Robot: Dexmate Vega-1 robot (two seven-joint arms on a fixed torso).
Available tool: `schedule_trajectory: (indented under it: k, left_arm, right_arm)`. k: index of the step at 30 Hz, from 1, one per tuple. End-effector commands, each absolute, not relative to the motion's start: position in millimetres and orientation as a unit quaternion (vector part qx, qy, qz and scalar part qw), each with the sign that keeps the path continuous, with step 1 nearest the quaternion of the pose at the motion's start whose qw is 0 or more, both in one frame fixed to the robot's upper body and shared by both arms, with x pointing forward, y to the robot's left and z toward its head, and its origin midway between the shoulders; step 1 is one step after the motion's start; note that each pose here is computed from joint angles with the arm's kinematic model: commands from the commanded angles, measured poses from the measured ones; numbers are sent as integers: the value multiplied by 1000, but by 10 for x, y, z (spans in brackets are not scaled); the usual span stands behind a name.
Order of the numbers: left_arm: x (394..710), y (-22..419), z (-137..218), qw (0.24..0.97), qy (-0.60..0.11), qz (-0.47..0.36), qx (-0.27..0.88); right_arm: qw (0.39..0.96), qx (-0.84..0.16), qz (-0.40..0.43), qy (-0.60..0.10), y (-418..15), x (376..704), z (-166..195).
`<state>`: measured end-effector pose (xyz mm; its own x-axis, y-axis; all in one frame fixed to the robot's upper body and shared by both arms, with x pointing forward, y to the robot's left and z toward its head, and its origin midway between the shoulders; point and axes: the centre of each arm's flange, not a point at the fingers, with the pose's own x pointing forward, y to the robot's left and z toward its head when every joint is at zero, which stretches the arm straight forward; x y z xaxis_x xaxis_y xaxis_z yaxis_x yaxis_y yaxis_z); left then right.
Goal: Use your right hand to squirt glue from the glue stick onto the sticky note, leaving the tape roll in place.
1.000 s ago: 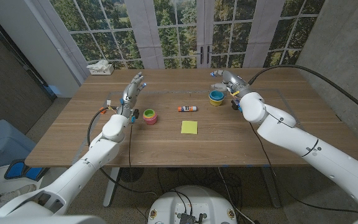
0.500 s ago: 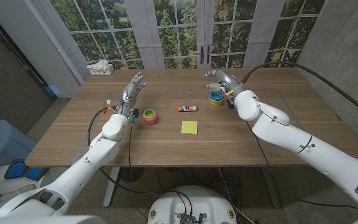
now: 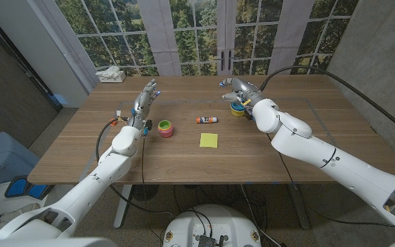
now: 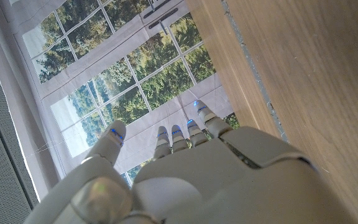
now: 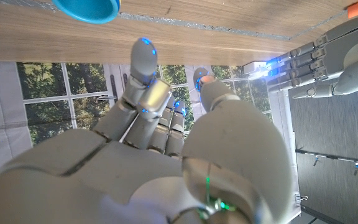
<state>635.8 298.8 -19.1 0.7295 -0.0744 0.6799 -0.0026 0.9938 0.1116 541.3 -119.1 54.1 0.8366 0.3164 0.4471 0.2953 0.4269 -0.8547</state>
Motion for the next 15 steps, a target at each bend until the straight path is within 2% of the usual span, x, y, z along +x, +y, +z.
schedule_trajectory:
  k: [1, 15]
  left_arm:
    - [6345, 3013, -220, 928, -369, -20, 51]
    - [6315, 3032, -245, 927, -371, -20, 48]
  right_arm:
    - [779, -557, 11, -289, -984, 5383, 519]
    - [766, -573, 16, -289, -803, 5359, 469]
